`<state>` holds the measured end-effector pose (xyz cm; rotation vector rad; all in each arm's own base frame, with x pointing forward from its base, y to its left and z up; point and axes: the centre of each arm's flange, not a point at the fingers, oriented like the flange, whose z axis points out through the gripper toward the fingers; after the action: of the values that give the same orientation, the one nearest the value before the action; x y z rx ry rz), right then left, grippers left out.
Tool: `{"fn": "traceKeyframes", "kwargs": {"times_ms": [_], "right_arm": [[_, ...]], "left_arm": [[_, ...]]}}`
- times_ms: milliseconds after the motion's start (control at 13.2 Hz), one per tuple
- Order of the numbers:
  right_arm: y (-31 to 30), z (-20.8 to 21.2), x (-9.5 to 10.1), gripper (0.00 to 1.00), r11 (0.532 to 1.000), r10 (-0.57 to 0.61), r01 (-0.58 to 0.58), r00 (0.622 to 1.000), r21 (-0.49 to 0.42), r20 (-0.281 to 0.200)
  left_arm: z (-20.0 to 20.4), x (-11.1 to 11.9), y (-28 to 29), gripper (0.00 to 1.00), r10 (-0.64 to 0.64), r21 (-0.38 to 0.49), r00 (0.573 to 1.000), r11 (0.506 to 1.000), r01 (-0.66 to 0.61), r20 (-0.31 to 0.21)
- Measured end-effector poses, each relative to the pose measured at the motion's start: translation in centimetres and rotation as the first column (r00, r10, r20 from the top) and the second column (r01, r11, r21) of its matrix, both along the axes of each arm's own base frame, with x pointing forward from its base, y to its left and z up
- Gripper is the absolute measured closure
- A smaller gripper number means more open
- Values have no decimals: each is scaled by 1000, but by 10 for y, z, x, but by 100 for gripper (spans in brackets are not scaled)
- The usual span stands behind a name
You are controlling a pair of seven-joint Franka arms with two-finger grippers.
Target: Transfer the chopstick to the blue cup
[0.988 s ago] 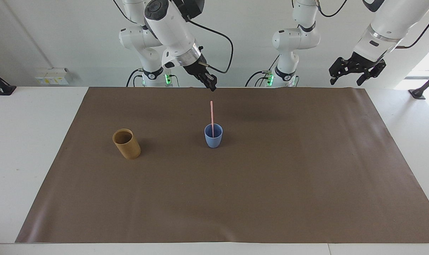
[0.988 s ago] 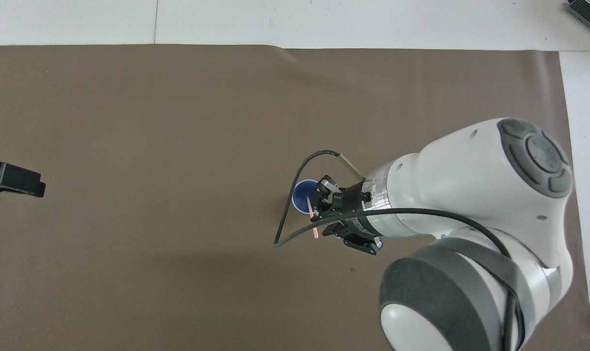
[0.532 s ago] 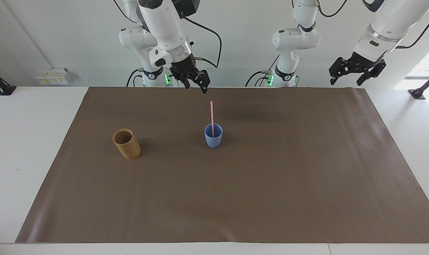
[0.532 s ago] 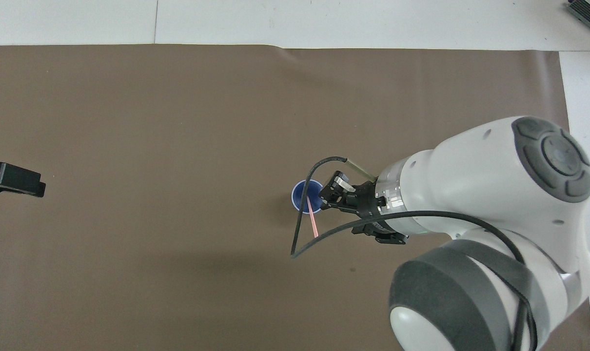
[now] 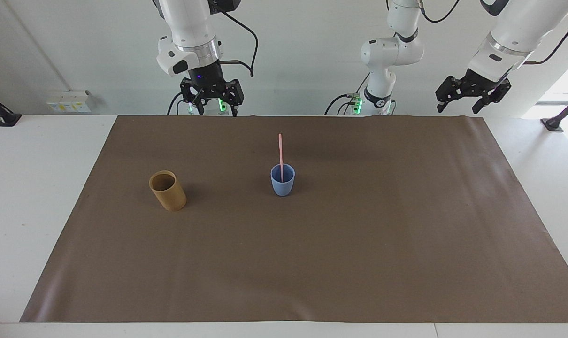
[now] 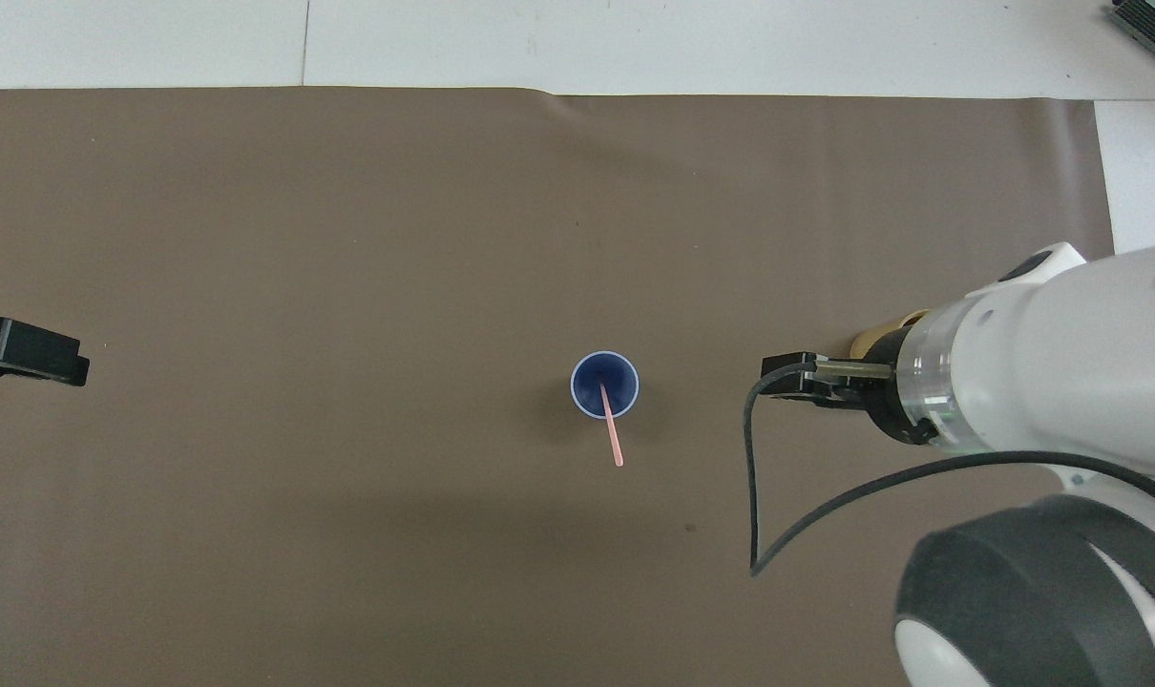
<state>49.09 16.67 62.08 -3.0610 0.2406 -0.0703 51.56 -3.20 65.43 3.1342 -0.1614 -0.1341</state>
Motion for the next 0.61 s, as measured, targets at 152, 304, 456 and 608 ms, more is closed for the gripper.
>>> {"fn": "traceKeyframes", "kwargs": {"times_ms": [152,304,456,608], "right_arm": [[-3,3,1,0,1000,3,-3,1000,1,6],[-8,8,3,0,1000,10,-10,1000,-4,20],[-27,18,11,0,997,66,-64,997,-40,40],[-50,30,20,0,989,119,-117,993,-96,25]], "left_arm": [[0,0,0,0,0,0,1000,1000,0,0],[0,0,0,0,0,0,1000,1000,0,0],[0,0,0,0,0,0,1000,1000,0,0],[0,0,0,0,0,0,1000,1000,0,0]]}}
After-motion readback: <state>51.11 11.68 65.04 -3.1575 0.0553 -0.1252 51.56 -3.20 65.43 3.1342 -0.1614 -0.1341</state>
